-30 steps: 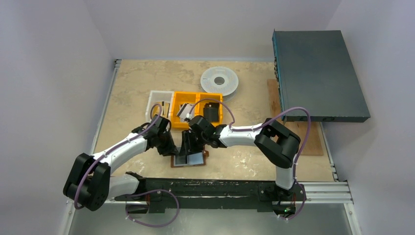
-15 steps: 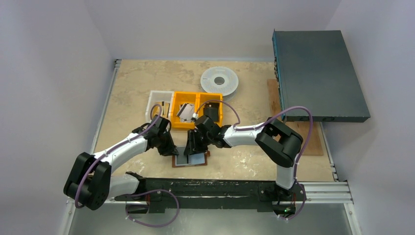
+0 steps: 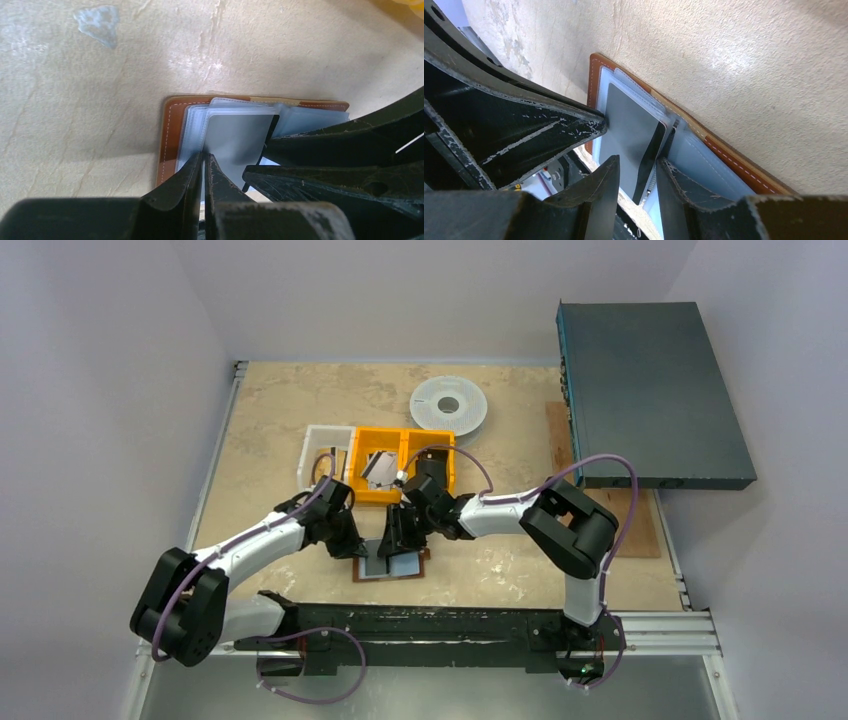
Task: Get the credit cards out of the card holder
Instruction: Remove the credit card from the card holder.
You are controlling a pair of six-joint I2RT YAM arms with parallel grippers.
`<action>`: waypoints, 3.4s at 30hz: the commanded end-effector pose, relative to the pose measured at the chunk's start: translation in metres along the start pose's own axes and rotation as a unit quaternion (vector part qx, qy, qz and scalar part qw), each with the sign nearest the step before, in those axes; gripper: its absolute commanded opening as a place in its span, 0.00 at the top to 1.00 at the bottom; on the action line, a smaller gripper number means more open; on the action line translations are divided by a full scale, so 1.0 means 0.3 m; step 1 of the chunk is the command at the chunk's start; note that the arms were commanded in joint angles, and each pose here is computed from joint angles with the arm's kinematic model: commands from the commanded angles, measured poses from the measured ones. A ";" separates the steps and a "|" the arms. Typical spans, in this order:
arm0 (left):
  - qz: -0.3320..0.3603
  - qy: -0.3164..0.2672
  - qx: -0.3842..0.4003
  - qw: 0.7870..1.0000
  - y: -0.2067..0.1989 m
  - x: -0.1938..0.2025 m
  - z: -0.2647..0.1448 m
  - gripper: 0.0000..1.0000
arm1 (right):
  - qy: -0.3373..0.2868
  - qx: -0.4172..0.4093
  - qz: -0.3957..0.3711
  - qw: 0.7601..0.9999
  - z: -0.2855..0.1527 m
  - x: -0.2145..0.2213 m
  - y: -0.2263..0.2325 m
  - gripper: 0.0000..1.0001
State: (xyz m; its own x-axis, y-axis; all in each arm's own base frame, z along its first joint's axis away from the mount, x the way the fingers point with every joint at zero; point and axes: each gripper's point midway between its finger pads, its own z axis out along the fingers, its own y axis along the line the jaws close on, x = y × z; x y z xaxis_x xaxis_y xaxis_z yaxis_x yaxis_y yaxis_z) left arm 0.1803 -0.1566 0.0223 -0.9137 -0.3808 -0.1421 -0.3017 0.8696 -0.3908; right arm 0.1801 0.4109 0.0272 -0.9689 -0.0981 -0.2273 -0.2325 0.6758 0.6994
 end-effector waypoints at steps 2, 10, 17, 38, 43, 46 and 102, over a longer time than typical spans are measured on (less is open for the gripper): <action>-0.004 0.029 -0.002 1.000 -0.019 0.060 0.040 0.95 | 0.008 -0.006 0.006 1.000 0.024 0.012 -0.028 0.67; -0.041 0.032 -0.059 0.997 0.054 0.077 0.074 0.94 | 0.009 -0.031 0.011 0.999 0.010 0.013 -0.033 0.65; -0.067 0.027 -0.098 0.993 0.110 0.088 0.082 1.00 | 0.003 -0.048 0.030 0.998 -0.024 0.014 -0.076 0.65; -0.085 0.027 -0.141 0.986 0.172 0.104 0.075 1.00 | -0.010 -0.113 0.061 0.992 -0.070 0.016 -0.045 0.79; -0.085 0.024 -0.145 0.985 0.177 0.103 0.072 1.00 | -0.015 -0.131 0.073 0.989 -0.083 0.021 -0.043 0.79; -0.087 0.023 -0.146 0.985 0.178 0.102 0.070 1.00 | -0.019 -0.135 0.078 0.988 -0.092 0.017 -0.047 0.79; -0.088 0.014 -0.157 0.984 0.197 0.082 0.058 1.00 | -0.005 -0.110 0.061 0.992 -0.099 0.042 -0.079 0.87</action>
State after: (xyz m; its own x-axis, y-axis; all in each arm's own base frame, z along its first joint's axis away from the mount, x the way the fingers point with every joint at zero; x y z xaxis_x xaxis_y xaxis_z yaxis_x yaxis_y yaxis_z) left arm 0.1784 -0.1701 0.0157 -0.8429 -0.5364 -0.0435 -0.4869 0.7946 -0.3626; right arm 0.1758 0.3724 0.0294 -0.9882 -0.0009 -0.1532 -0.1316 0.5174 0.8455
